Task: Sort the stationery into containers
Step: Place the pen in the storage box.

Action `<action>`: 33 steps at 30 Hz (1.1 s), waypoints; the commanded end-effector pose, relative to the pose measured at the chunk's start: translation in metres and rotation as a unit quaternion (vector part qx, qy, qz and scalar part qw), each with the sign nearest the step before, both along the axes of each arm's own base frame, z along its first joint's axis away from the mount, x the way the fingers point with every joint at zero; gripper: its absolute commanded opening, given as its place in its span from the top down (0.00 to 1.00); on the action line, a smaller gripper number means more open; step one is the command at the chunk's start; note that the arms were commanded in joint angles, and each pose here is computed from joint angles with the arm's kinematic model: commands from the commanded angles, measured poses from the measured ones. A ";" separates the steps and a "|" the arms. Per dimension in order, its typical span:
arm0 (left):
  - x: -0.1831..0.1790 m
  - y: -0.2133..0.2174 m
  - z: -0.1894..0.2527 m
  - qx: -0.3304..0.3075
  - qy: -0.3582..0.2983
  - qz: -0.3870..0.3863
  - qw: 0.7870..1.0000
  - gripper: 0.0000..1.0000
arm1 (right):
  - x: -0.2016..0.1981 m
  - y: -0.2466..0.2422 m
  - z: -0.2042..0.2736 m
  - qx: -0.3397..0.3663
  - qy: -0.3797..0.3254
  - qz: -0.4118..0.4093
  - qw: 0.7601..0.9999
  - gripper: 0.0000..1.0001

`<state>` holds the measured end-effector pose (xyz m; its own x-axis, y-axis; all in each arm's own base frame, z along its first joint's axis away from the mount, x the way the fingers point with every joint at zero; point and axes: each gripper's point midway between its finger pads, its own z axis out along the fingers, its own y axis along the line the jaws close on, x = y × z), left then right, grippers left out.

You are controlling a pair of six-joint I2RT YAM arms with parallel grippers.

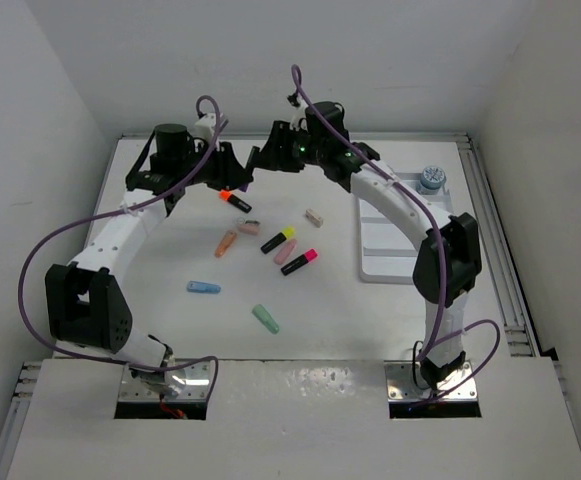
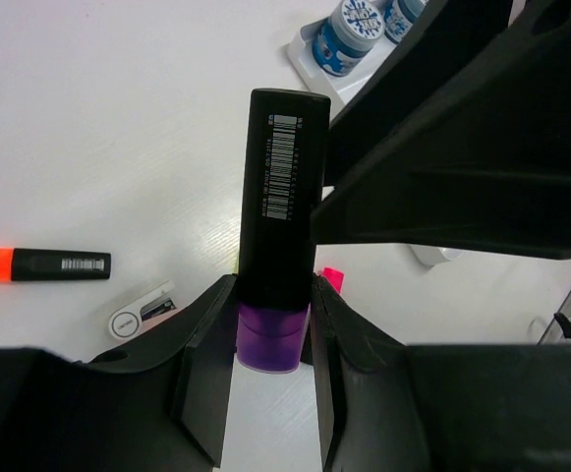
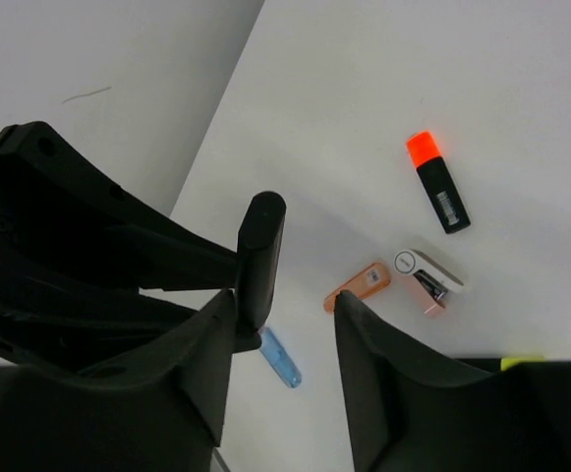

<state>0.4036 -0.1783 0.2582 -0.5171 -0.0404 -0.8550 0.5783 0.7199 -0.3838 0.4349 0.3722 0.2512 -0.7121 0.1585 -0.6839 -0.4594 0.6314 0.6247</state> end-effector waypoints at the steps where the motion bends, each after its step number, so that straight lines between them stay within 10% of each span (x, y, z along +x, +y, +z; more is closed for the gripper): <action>1: -0.002 -0.012 0.028 -0.014 -0.031 -0.016 0.999 1.00 | 0.011 0.005 0.027 0.017 -0.047 -0.006 0.999 0.58; 14: -0.005 -0.024 0.024 -0.017 -0.025 -0.027 0.999 1.00 | 0.019 0.012 0.020 0.031 -0.031 -0.009 0.999 0.81; 17: -0.005 -0.025 0.022 -0.016 -0.023 -0.030 0.999 0.79 | 0.022 0.004 0.017 0.023 -0.036 -0.012 0.999 0.98; 18: -0.004 -0.022 0.022 -0.010 -0.021 -0.027 0.999 0.53 | 0.028 -0.011 0.020 0.014 -0.046 -0.019 0.999 1.00; 21: 0.005 -0.006 0.019 0.015 -0.019 0.002 1.000 0.20 | 0.033 -0.048 0.019 -0.013 -0.062 -0.027 0.998 1.00; 23: 0.011 0.006 0.016 0.035 -0.019 0.013 0.999 0.14 | 0.036 -0.096 0.014 -0.057 -0.095 -0.017 0.994 1.00; 33: 0.037 0.038 -0.020 0.063 0.008 0.039 0.997 0.15 | 0.029 -0.325 -0.068 -0.431 -0.262 0.072 0.860 1.00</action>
